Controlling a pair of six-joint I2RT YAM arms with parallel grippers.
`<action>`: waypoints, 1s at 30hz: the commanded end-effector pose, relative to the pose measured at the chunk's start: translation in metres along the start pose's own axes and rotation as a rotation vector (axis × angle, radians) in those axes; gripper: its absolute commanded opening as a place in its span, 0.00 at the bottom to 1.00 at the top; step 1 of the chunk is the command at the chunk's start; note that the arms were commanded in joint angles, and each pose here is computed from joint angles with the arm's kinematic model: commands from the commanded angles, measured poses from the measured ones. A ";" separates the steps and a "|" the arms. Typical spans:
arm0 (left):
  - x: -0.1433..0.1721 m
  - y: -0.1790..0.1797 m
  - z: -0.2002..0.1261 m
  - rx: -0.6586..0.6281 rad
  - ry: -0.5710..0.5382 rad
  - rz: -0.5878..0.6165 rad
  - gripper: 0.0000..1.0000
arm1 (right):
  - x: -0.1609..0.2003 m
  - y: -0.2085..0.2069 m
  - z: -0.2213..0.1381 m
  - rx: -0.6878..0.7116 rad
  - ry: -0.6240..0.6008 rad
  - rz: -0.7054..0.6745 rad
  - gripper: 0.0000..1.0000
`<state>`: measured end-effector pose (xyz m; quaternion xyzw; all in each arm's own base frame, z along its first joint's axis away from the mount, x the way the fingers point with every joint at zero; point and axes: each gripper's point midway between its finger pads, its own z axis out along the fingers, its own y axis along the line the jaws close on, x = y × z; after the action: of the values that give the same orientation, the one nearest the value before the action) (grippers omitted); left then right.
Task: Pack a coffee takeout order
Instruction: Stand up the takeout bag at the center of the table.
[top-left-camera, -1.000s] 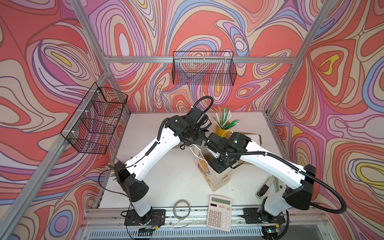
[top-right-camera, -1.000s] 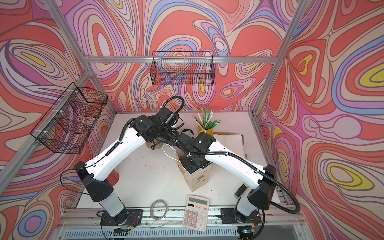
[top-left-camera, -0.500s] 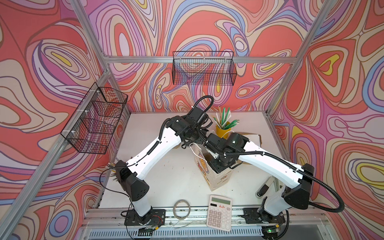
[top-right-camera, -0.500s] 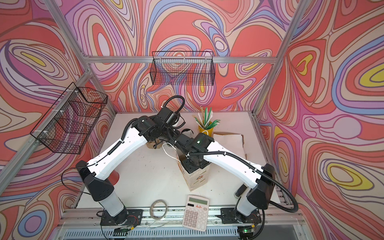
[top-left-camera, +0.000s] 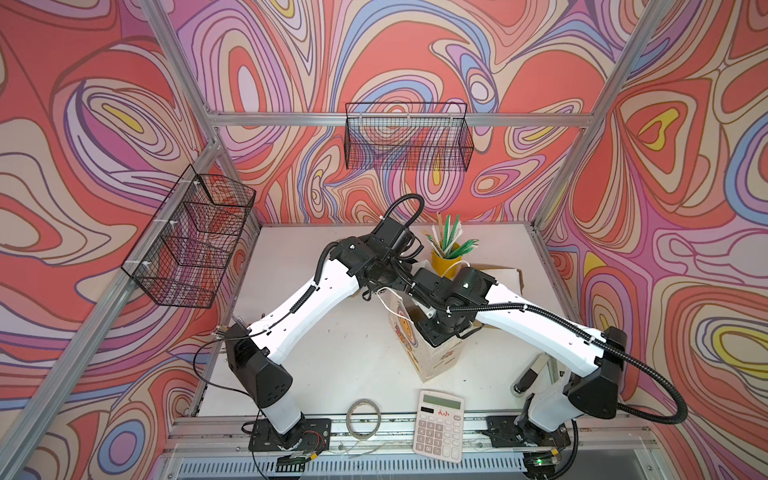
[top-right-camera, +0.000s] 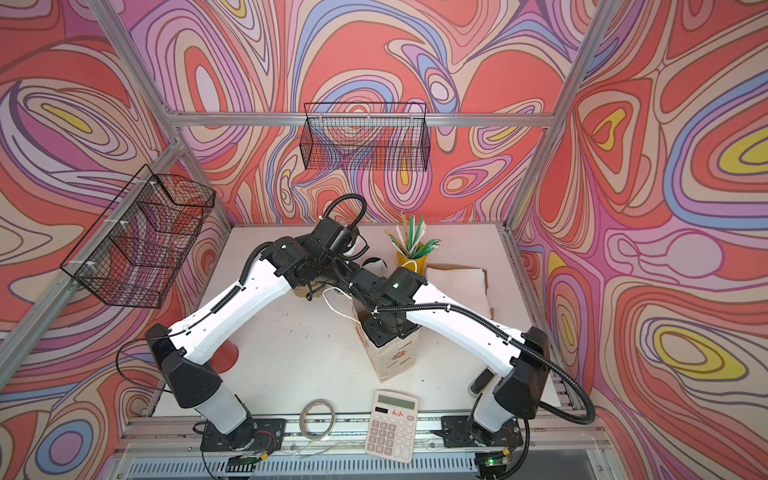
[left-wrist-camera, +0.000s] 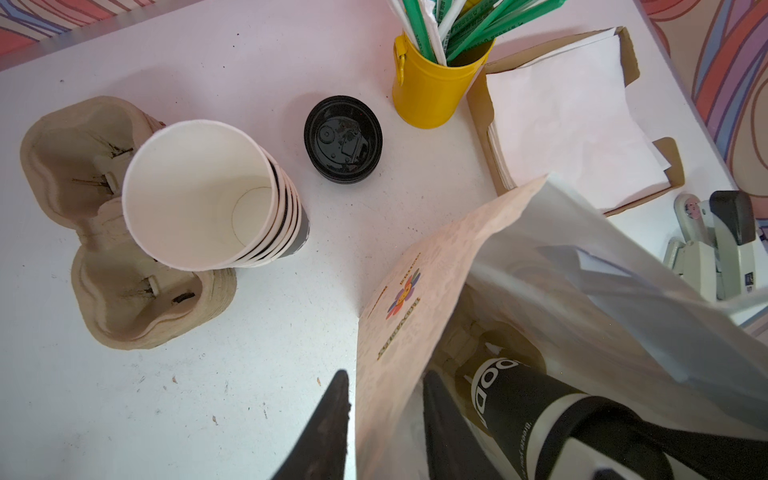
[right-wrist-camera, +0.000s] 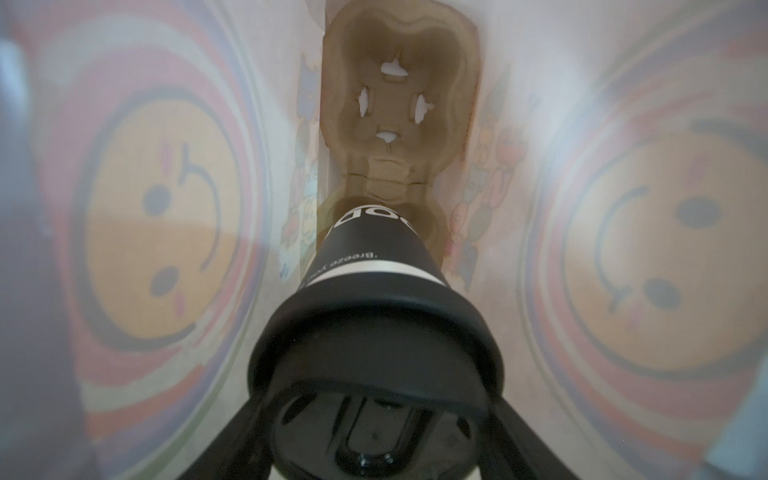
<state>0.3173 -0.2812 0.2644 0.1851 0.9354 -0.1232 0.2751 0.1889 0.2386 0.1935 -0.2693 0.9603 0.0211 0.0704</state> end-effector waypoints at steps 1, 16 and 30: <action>0.007 -0.030 -0.007 0.105 -0.002 0.017 0.34 | -0.012 -0.001 0.008 0.006 0.002 0.027 0.61; 0.005 -0.035 0.000 0.128 0.005 0.012 0.32 | -0.009 -0.001 0.016 0.006 0.074 0.042 0.60; 0.010 -0.034 0.005 0.105 0.023 0.008 0.28 | -0.003 -0.011 0.019 0.012 0.123 0.120 0.58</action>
<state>0.3211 -0.2906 0.2648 0.1766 0.9320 -0.1518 0.2778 0.1872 0.2303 0.1858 -0.2345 0.9719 0.0046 0.0204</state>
